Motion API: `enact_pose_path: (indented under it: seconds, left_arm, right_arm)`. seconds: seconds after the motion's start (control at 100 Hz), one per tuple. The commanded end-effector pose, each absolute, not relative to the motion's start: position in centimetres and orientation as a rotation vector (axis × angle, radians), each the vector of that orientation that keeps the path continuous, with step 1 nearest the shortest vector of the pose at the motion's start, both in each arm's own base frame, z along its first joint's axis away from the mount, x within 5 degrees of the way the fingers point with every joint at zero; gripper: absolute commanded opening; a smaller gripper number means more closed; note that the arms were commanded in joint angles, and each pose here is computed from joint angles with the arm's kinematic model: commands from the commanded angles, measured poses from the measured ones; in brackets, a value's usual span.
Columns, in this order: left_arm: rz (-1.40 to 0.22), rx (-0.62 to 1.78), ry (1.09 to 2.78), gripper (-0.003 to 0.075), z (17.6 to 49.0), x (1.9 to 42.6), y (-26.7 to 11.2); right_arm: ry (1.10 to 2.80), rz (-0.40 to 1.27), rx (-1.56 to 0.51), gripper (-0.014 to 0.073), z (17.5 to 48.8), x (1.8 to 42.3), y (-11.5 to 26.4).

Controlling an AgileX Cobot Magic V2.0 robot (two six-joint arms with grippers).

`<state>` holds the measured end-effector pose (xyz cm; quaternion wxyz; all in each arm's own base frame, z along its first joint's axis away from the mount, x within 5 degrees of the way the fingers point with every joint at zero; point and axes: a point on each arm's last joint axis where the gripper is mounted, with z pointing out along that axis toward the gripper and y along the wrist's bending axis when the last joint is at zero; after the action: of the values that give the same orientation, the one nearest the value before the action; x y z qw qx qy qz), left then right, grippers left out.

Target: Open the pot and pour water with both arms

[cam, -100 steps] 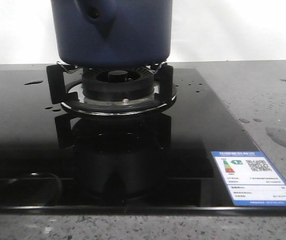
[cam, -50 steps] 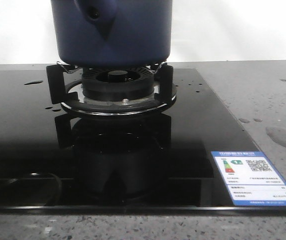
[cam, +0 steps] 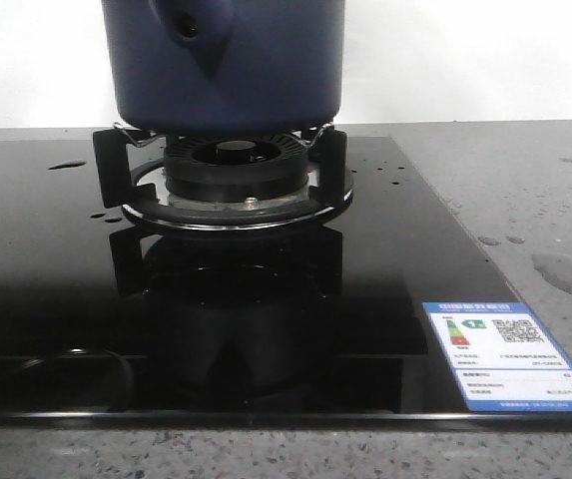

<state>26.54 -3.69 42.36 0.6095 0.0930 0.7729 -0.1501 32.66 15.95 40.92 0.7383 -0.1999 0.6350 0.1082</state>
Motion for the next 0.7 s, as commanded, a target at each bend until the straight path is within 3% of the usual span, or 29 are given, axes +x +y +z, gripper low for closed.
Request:
enact_pose_path:
  seconds: [0.0,0.16,0.36,0.69]
  left_arm:
    - [-0.390,0.184,1.649,0.0339,45.6,25.2,-3.7]
    - [-0.533,0.226,1.616,0.0339,46.3,24.7,-4.7]
    - [-0.654,0.293,1.583,0.0339,46.6,24.1,-5.6]
    - [-0.719,0.484,1.524,0.0339,46.8,23.1,-8.6]
  right_arm:
    - [1.408,0.208,-0.424,-0.0046,45.7,30.7,13.7]
    - [1.760,0.154,-0.432,-0.0046,46.1,30.1,10.7]
    - [2.124,0.125,-0.247,-0.0046,44.4,29.5,6.2]
    - [2.372,0.042,-0.029,-0.0046,42.5,28.7,0.6]
